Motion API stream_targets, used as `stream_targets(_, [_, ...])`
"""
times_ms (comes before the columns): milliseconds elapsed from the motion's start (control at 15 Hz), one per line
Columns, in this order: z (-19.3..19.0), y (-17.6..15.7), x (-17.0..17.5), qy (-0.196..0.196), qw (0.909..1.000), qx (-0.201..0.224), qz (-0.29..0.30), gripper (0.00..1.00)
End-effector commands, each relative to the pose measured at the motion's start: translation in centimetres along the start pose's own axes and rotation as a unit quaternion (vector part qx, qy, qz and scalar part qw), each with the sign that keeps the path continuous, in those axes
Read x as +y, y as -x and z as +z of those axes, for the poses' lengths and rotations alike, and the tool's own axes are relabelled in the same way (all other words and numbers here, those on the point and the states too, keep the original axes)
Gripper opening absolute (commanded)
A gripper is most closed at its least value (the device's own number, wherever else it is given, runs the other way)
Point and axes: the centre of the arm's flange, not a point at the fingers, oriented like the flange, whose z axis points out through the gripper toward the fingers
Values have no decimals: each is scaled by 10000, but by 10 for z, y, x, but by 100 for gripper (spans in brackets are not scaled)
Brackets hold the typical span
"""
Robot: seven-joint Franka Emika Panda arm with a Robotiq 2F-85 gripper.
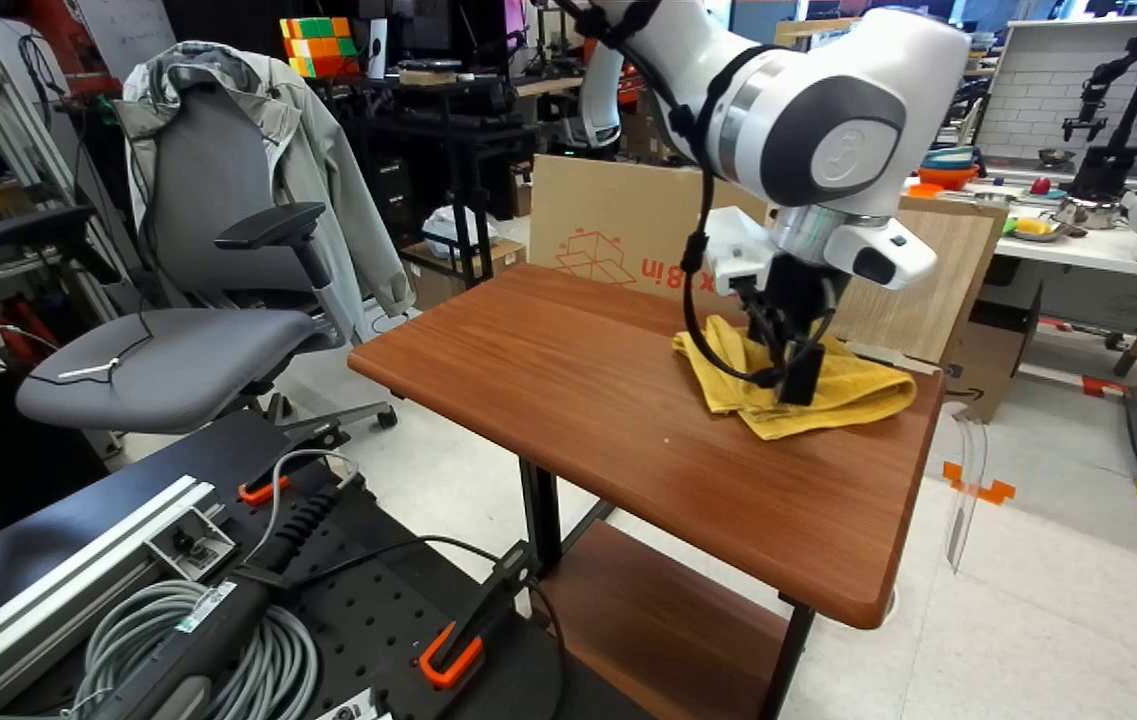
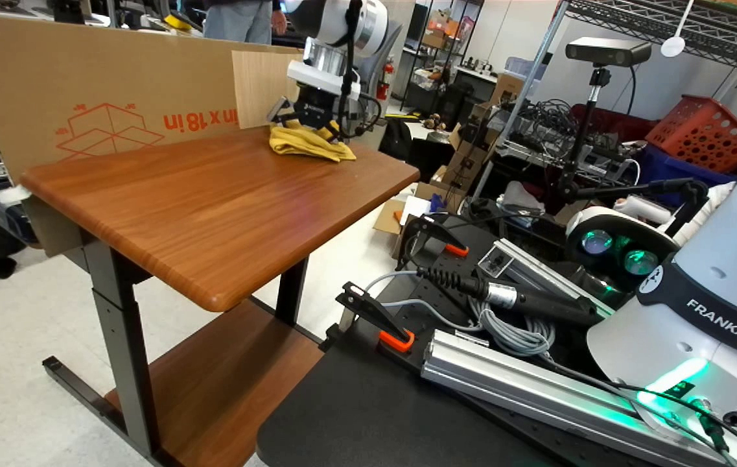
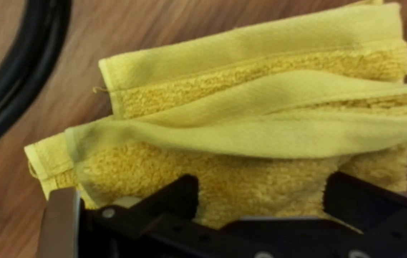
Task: Wipe the table with the towel
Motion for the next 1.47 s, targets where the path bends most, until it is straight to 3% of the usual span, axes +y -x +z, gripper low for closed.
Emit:
stream_targets(0, [9,92,-6,-78,9948,-372,-943,100])
stream_targets(200, [15,151,-16,-38,9817,-744,-1755,100])
stream_targets(467, [34,220,-2,299,9526,-1033,-2846,100])
stream_targets(600, [43,247,13,509,9363,-1036,-3316,100])
stream_targets(800, [60,270,27,621,9172,-573,-3893,100])
stream_targets(867, [67,262,23,606,9166,-390,-3934,100])
stream_targets(1000, [74,237,12,561,9292,-276,-3644,100])
stream_targets(1200, [77,212,-17,664,9501,-452,-3015,100])
stream_targets(1400, [76,210,-49,692,9609,-843,-2547,100])
